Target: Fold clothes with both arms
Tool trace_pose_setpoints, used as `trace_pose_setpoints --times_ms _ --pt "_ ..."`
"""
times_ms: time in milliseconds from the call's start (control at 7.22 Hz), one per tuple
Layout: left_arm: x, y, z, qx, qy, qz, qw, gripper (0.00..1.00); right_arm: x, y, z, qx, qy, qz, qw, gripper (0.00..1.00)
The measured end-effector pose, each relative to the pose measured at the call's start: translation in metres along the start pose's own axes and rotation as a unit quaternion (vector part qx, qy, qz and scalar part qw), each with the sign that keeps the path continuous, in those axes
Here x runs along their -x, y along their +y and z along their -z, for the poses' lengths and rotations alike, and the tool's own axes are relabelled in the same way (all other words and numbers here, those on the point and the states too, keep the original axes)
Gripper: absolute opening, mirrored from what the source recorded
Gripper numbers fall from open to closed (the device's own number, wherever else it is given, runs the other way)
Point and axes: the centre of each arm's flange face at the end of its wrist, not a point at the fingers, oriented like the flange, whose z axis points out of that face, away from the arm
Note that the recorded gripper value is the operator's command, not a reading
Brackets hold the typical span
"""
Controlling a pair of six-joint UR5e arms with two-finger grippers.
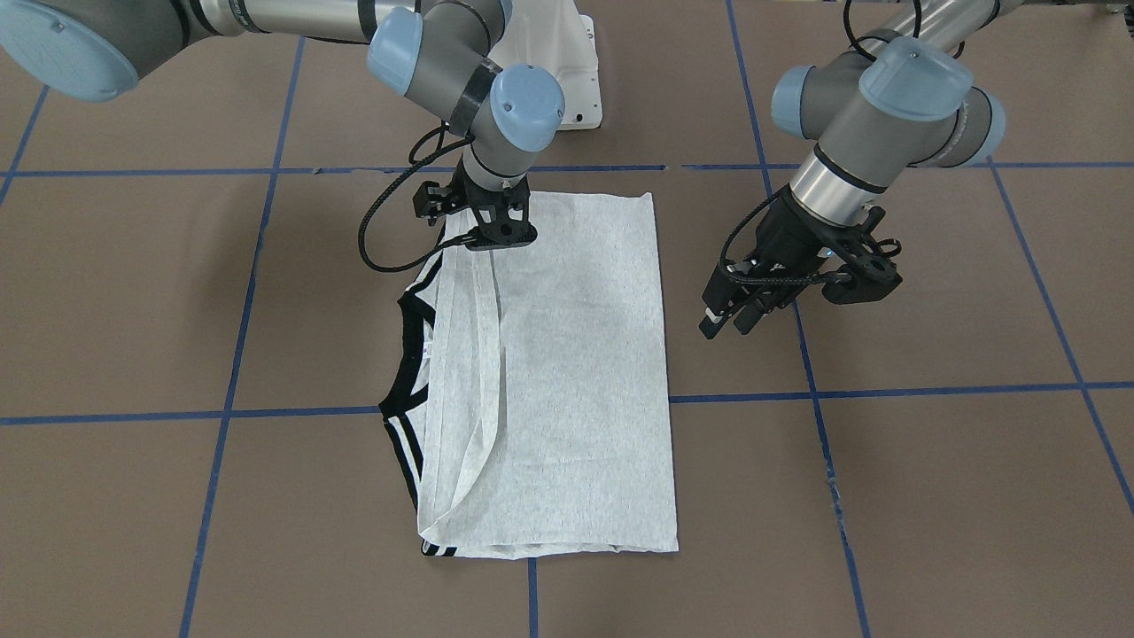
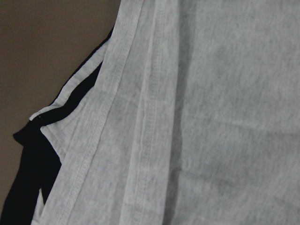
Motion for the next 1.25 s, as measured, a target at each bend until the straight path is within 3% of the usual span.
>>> trace_pose_setpoints --times_ms 692,969,1246 --pt "-0.001 0.0 0.0 0.0 0.001 0.0 1.0 0.62 -0.002 -0.004 -0.022 0.014 0.016 0.0 0.9998 1.0" --pt "-0.001 0.001 0.0 0.001 0.001 -0.001 1.0 0.62 -0.03 -0.013 -0.027 0.015 0.024 0.002 0.9996 1.0" --pt "-0.001 0.0 0.001 0.0 0.002 -0.001 1.0 0.62 -0.083 -0.002 -0.033 0.012 0.024 0.013 0.9996 1.0"
